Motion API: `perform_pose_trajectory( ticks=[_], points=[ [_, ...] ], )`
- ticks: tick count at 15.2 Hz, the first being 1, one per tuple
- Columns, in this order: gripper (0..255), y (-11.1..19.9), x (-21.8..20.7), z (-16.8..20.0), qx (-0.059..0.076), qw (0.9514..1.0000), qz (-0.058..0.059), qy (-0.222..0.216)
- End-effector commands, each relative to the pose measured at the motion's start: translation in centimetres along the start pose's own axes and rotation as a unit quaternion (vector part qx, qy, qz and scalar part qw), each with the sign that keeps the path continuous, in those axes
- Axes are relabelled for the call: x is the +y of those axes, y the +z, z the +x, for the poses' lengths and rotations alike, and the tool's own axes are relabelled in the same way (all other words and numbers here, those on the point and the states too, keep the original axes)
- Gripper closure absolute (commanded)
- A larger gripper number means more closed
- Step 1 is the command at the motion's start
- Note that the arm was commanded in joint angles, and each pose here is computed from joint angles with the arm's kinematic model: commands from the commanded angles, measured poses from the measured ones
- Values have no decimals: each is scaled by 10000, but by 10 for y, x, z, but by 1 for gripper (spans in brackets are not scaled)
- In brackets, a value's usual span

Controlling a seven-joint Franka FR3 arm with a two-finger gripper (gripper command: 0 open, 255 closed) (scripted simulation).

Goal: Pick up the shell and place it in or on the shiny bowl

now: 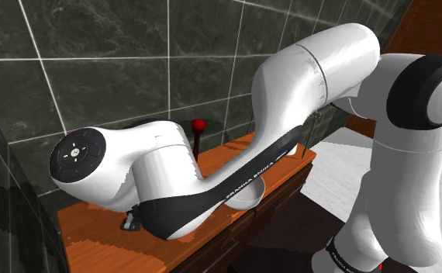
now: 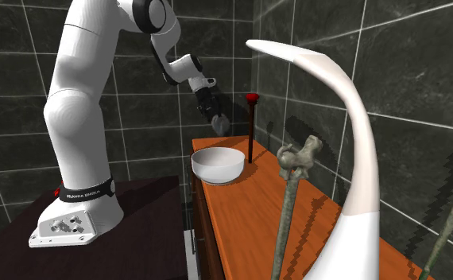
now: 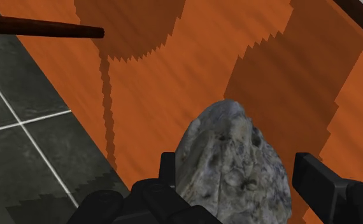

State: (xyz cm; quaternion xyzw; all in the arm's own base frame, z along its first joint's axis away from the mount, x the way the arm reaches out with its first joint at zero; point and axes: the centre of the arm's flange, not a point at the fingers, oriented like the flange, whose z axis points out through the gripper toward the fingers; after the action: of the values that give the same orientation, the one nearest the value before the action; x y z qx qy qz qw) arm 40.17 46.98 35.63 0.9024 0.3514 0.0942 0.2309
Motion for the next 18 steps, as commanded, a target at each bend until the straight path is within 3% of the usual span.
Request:
perform_pose_trajectory(
  ticks=[1, 5, 18],
  points=[
    [255, -11, 5, -1, 0, 10000, 0, 0],
    [255, -29, 15, 0, 0, 10000, 0, 0],
    [255, 9, 113, -136, 0, 10000, 0, 0]
  ],
)
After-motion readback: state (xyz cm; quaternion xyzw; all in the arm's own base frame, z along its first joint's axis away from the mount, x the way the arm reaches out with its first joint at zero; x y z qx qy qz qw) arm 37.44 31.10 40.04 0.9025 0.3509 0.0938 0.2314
